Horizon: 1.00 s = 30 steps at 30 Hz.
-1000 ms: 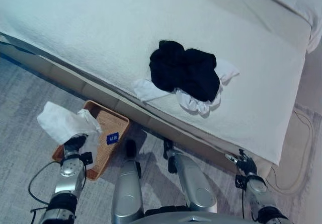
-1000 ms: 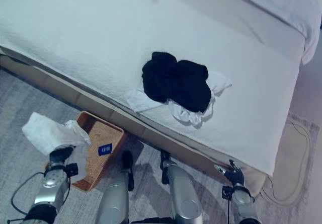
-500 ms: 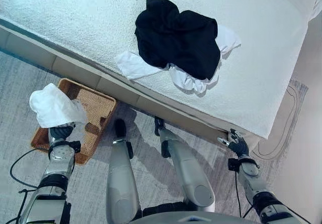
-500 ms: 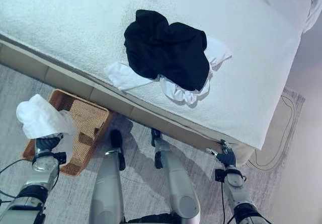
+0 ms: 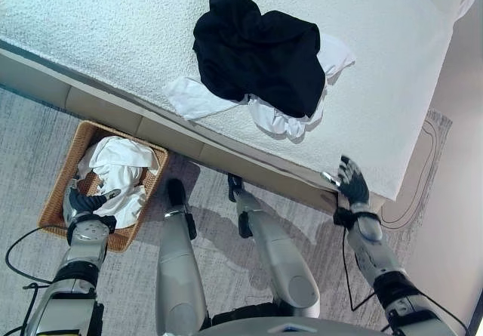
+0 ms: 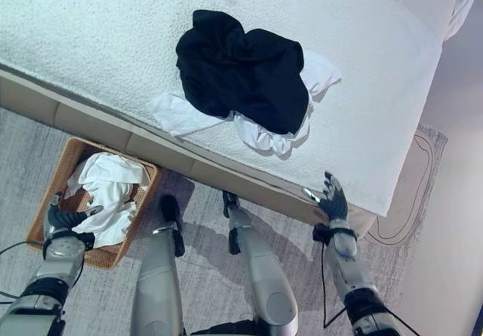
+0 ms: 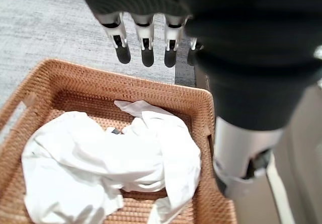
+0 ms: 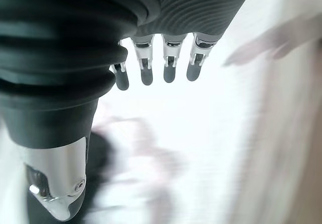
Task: Pick up clothes into the bucket
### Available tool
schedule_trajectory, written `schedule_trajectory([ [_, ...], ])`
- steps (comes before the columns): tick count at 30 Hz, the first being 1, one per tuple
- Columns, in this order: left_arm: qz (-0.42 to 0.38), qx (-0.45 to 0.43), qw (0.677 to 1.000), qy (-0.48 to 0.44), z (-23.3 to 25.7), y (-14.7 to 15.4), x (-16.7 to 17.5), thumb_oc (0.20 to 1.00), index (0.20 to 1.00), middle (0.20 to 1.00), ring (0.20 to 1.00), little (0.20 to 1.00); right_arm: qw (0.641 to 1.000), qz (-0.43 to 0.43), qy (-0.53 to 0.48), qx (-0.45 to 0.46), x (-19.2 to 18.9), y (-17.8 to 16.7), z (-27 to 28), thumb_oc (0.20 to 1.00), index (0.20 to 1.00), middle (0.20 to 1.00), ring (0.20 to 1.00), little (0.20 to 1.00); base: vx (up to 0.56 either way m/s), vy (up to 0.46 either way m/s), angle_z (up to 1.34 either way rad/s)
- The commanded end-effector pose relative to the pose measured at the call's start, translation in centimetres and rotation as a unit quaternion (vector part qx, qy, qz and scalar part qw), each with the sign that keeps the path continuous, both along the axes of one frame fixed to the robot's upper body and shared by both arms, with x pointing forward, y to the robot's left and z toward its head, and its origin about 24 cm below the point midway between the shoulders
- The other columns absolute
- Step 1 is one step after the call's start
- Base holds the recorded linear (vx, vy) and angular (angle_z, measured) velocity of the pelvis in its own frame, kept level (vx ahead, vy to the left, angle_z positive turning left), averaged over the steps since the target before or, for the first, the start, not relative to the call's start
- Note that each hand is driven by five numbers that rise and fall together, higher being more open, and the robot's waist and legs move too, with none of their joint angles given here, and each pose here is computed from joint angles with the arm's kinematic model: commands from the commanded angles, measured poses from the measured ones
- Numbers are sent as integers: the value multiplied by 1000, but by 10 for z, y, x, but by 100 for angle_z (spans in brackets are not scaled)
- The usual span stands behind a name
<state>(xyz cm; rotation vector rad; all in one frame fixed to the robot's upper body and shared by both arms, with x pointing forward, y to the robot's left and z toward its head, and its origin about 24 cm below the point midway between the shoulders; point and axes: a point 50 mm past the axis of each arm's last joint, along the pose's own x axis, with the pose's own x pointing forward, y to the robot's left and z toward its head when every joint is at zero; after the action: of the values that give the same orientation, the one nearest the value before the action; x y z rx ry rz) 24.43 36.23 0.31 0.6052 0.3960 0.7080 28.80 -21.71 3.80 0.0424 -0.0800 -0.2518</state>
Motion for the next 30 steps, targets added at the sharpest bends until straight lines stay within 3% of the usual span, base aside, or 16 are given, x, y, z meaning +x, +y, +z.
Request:
schedule_trajectory([
  [1,-3,22,1000,0,-1,0,-8,1000,1000,1000,1000,1000,991,-65,-106,-41,3,-30,51,1000,1000,1000,1000,1000,34,-1,12],
  [10,-115,-73,987,-84,-2,-62,16,1000,1000,1000,1000,1000,965,-131,-132,-185,35,-63,113,1000,1000,1000,1000,1000,10,-60,43],
  [11,-157,-126,972,-121,1,-80,20,1000,1000,1000,1000,1000,952,-155,-124,-232,46,-79,133,1000,1000,1000,1000,1000,1,-90,45],
  [15,-225,-145,956,-118,0,-101,19,1000,1000,1000,1000,1000,930,-189,-75,-306,63,-106,161,1000,1000,1000,1000,1000,59,-125,54],
  [24,-292,-174,934,-106,-4,-128,8,1000,1000,1000,1000,1000,885,-237,57,-396,74,-143,185,1000,1000,1000,1000,1000,11,-56,27],
  [29,-324,-186,923,-90,-6,-138,6,1000,1000,1000,1000,1000,857,-187,135,-461,74,-149,178,1000,1000,1000,1000,1000,10,-62,9],
  [30,-329,-187,922,-87,-6,-139,6,1000,1000,1000,1000,1000,845,-173,144,-485,76,-146,181,589,589,589,589,589,7,-54,10],
])
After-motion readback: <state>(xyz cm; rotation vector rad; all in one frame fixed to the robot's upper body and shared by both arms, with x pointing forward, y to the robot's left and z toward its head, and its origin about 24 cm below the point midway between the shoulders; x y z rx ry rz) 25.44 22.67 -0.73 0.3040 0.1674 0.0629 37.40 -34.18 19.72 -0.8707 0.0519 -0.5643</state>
